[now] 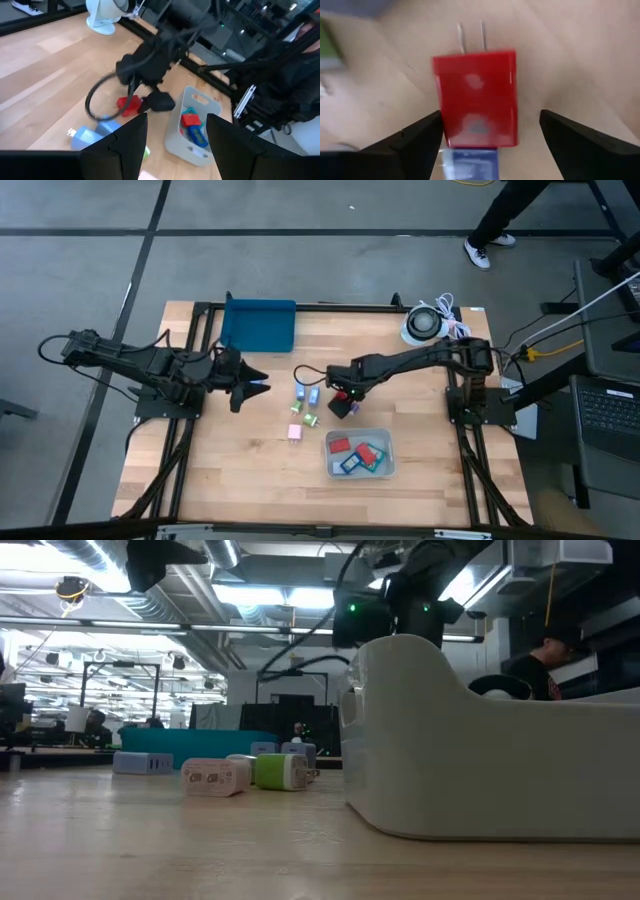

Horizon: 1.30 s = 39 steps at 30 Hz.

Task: Pick & Place Office items
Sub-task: Put the red charger adapter into the blue bin

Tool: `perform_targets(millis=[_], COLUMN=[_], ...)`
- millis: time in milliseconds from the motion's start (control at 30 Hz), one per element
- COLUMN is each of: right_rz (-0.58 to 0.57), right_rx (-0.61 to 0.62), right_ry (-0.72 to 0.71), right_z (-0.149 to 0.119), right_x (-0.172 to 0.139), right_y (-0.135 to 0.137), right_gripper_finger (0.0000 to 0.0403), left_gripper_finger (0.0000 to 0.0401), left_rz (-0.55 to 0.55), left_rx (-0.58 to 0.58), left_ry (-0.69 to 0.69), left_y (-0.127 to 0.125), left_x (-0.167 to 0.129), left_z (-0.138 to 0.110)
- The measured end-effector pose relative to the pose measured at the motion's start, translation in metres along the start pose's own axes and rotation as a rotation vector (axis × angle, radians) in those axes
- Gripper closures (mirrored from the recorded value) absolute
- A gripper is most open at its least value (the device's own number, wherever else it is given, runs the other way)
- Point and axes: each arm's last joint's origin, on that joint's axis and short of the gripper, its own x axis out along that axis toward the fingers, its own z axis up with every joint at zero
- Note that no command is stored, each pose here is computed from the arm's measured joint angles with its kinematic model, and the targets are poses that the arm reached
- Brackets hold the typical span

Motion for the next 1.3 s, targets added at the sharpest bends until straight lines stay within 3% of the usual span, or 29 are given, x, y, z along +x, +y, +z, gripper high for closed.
perform_targets(millis=[333, 467, 633, 833, 1100, 1300], right_rz=[-0.086, -0.091, -0.089, 0.007, 0.184, 0.372], right_rx=[-0.022, 0.008, 0.022, 0.053, 0.075, 0.014], right_ry=[-0.033, -0.032, -0.035, -0.075, -0.224, -0.477], right_z=[-0.003, 0.001, 0.004, 0.017, 0.030, 0.028], right_x=[0.010, 0.011, 0.010, 0.004, -0.047, -0.115], right_y=[0.003, -0.002, -0.006, -0.010, -0.014, -0.009], right_gripper_finger=[0.0080, 0.0114, 0.0187, 0.0192, 0.0192, 0.0192], left_gripper_finger=[0.0203, 0.0203, 0.0203, 0.0203, 0.0203, 0.0193], left_rz=[-0.024, -0.023, -0.008, 0.061, 0.157, 0.149], left_rx=[-0.017, -0.019, -0.011, 0.002, -0.100, -0.246], left_ry=[-0.039, -0.043, -0.046, 0.011, 0.148, 0.005], left_y=[-0.003, -0.003, -0.002, 0.004, 0.014, 0.010], left_x=[0.000, 0.000, 0.000, 0.000, -0.002, 0.000], left_z=[0.004, 0.004, 0.004, -0.003, -0.016, -0.006])
